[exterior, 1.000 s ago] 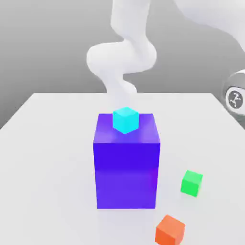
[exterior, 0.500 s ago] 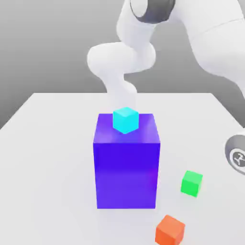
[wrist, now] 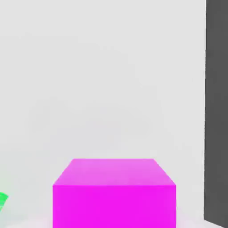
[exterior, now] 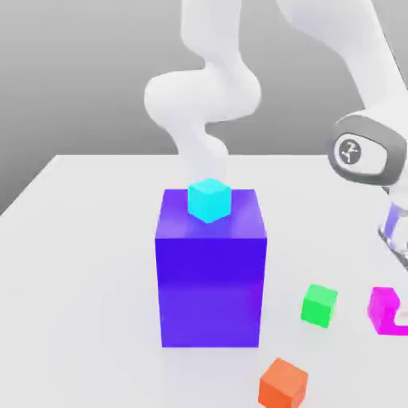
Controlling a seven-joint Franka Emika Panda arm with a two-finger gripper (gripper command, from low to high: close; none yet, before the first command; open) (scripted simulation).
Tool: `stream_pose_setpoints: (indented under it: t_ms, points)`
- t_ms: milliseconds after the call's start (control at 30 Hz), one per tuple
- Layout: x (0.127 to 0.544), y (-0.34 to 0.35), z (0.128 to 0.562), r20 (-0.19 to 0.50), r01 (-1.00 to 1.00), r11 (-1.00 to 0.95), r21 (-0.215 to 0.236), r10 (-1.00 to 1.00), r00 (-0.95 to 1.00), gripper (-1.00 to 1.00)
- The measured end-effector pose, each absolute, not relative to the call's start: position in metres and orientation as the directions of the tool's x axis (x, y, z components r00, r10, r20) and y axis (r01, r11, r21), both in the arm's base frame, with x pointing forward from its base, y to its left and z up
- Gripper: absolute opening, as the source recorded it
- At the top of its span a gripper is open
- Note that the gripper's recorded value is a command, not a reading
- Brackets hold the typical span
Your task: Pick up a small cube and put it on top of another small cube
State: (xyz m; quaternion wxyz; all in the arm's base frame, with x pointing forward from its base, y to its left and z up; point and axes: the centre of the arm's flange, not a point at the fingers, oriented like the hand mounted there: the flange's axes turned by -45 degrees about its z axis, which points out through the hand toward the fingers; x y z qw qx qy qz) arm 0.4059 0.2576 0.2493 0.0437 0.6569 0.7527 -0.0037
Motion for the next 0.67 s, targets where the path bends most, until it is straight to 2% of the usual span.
stream_pose_setpoints:
  t_ms: [133, 300, 567, 600, 667]
  points:
    - [0.365, 0.238, 0.252, -0.059, 0.940, 0.341, 0.028, 0.939, -0.339, -1.00]
    - [0.311, 0.217, 0.245, -0.011, 0.821, 0.572, 0.001, 0.821, -0.571, -1.00]
    - [0.303, 0.213, 0.185, 0.002, 0.794, 0.608, -0.001, 0.794, -0.608, -1.00]
    - [0.302, 0.213, 0.180, 0.001, 0.794, 0.608, -0.002, 0.794, -0.608, 1.00]
    - [0.302, 0.213, 0.180, 0.001, 0.794, 0.608, -0.002, 0.794, -0.608, 1.00]
